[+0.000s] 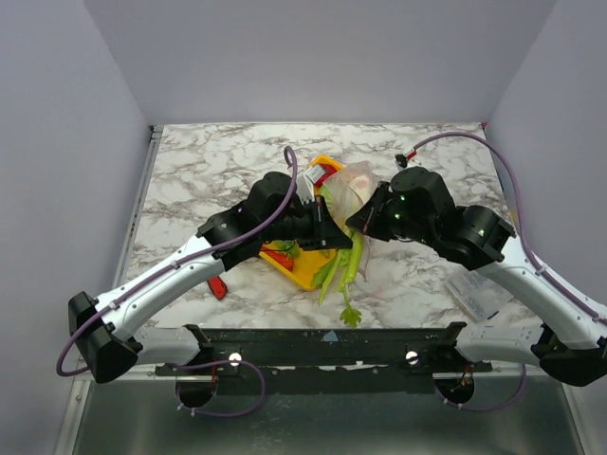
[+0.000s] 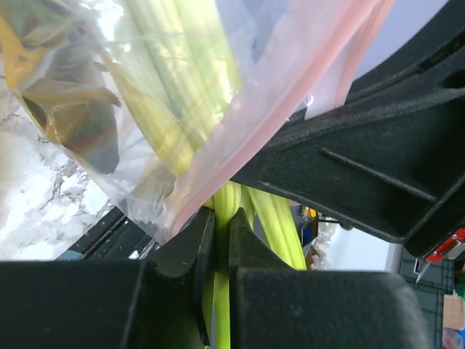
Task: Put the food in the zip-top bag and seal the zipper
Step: Place the fake vegetable in the zipper food storage bag.
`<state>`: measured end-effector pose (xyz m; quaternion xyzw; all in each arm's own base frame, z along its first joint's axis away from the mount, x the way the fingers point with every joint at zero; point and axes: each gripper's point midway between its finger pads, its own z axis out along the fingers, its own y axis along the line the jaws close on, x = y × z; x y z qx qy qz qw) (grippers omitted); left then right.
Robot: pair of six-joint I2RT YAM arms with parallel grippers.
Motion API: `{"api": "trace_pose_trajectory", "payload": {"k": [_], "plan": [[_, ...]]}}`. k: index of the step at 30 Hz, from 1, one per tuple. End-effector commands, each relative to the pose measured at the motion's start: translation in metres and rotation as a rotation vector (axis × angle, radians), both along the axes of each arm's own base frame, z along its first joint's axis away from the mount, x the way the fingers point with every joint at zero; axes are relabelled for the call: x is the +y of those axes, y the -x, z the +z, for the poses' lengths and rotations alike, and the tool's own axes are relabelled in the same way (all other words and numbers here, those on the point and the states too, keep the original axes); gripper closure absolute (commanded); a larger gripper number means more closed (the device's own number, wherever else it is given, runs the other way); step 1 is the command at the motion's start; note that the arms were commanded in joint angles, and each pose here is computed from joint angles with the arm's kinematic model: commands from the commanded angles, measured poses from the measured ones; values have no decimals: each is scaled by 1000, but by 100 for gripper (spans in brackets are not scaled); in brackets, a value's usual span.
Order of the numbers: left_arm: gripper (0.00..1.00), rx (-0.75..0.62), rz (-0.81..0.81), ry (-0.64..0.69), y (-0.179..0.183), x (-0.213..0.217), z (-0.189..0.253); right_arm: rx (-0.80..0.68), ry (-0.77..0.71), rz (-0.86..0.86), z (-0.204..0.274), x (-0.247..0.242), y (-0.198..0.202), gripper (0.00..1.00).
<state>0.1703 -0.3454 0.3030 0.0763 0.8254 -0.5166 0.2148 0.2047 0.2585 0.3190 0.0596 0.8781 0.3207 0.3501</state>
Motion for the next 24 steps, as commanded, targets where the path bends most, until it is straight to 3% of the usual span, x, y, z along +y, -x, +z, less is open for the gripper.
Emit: {"api": "trace_pose_trajectory", "payload": {"k": [1,5,17,24], "plan": [[100,-26,156,75,-29,4,23,82,-32,2,-17,0,15,99],[100,-56,242,156,-44,5,30,84,-96,-20,-18,-1,17,99],[100,-35,427,157,-96,-4,13,86,-234,-60,-18,4,17,99],[64,-89,287,170,-80,-14,14,53,-254,-154,-14,-13,11,99]]}}
